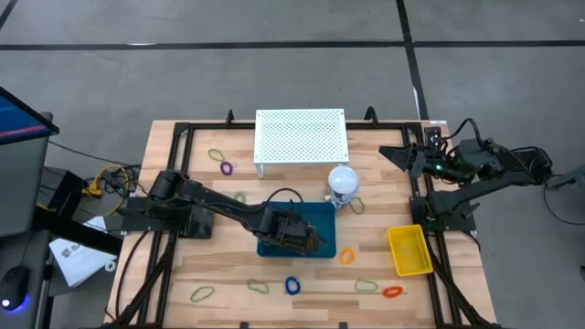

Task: Pick & Place Office Desk Supplies
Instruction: Put the crayon box into the blue bin, then put the green rubber band into the yellow bin

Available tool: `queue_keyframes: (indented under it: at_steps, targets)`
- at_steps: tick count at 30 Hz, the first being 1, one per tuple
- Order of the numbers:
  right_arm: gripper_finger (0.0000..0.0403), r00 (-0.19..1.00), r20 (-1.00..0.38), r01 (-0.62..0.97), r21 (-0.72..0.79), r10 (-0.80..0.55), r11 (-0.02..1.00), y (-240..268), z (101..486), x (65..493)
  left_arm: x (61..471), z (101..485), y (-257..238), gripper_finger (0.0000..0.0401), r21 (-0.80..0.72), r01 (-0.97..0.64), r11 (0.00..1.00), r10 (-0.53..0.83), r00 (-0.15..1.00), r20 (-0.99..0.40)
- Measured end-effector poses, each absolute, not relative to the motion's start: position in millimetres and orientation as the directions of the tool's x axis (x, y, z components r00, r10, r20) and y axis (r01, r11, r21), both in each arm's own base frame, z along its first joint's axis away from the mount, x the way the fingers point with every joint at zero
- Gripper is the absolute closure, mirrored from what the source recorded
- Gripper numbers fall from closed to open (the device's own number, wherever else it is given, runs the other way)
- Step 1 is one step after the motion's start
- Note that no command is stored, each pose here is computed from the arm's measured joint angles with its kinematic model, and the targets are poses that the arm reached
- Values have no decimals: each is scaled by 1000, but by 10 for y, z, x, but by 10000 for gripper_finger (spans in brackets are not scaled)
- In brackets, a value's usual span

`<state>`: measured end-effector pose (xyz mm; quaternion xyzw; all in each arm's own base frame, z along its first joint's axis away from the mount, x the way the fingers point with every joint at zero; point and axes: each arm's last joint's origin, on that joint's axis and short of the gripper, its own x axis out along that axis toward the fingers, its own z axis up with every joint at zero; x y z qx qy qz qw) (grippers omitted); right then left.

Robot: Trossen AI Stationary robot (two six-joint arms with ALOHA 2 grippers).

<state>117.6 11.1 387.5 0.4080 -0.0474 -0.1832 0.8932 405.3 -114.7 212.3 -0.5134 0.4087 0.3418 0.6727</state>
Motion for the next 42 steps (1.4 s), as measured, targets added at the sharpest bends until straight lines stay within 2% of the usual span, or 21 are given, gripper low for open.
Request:
queue_keyframes:
  at_steps: [7, 12, 15, 23, 27, 36, 42]
  targets:
    - [280, 929, -67, 289, 745, -363, 602, 112, 3872, 1176, 3813, 2672, -933, 239, -443, -852, 280, 218, 506, -835]
    - [280, 929, -65, 289, 740, -363, 608, 112, 3875, 1176, 3454, 3120, -724, 250, -390, -861, 326, 387, 498, -776]
    - [280, 930, -60, 289, 731, -363, 619, 112, 3880, 1177, 3211, 3359, -598, 256, -324, -859, 396, 435, 486, -758]
    - [280, 919, -35, 294, 725, -394, 623, 104, 3908, 1174, 2528, 3789, -347, 267, -160, -851, 500, 471, 422, -775]
    - [280, 901, -16, 308, 728, -434, 612, 93, 3928, 1171, 2261, 3927, -289, 266, -126, -823, 554, 454, 425, -783]
    - [280, 848, 43, 313, 764, -528, 565, 66, 4001, 1159, 1899, 4124, -223, 258, -86, -727, 682, 421, 485, -766]
    - [280, 835, 38, 330, 764, -549, 554, 71, 3995, 1201, 1755, 4126, -206, 258, -42, -705, 708, 392, 441, -807]
